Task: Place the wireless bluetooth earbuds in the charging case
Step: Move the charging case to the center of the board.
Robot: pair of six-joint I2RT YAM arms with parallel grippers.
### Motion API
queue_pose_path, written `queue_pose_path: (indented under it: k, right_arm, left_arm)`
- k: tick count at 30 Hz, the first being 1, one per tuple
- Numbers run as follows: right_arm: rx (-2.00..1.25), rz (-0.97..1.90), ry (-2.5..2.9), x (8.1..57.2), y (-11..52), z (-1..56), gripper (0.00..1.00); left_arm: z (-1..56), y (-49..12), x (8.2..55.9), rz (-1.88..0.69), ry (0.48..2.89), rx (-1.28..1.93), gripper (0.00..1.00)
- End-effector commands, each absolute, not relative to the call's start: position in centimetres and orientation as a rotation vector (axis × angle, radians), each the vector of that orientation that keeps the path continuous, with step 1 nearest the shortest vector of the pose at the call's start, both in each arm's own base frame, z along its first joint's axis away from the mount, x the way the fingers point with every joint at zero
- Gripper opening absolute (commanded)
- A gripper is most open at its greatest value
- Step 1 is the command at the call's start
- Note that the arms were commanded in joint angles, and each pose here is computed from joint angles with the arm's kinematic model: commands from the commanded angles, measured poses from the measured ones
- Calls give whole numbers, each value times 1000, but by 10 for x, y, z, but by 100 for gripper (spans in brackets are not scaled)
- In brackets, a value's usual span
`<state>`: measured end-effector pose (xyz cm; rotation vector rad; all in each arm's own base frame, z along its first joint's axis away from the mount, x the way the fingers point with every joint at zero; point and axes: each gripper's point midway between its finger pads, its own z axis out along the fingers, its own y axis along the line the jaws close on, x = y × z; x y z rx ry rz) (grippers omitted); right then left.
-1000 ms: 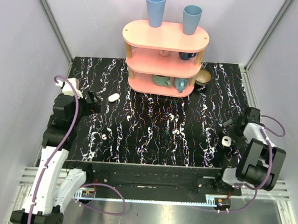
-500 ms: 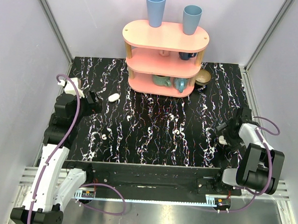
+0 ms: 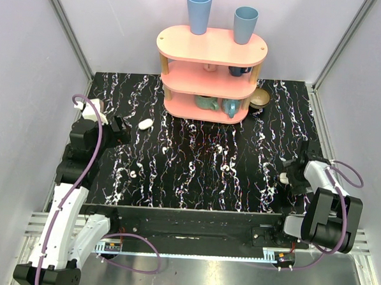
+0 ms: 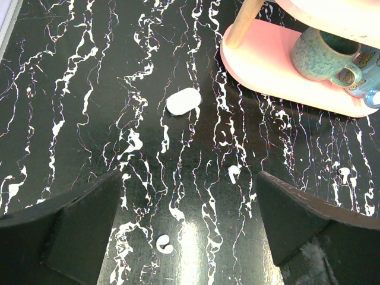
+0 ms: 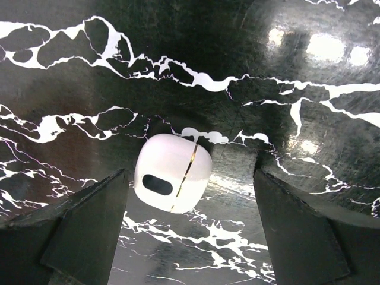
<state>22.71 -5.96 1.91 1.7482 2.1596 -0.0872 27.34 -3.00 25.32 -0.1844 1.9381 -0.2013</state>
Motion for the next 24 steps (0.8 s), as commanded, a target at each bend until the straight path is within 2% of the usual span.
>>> queue_pose_path:
  k: [1,7,10,14,20,22,24]
  right_arm:
    - [1890,-60,2006,237,-60,27,92]
    - [1915,-79,1986,237,-58,29,89]
    - [1925,-82,1978,236,-58,26,84]
    - [1916,-84,1961,238,-61,25,66]
    - [1855,-46,1996,247,-59,27,65]
    - [1820,-14,2038,249,-55,25,55]
    - [1706,32,2090,258,-52,28,51]
  left_arm:
    - [263,-35,276,-227,1909,-168,99]
    - [263,-35,276,-230,1909,-169,99]
    - [263,-35,276,-228,1910,-170,99]
    - [263,-35,277,-230,1911,-169,99]
    - [262,-35,277,-228,1915,-170,99]
    - [262,-35,277,-228,1915,-170,99]
    - [261,-34,277,-225,1918,-174,99]
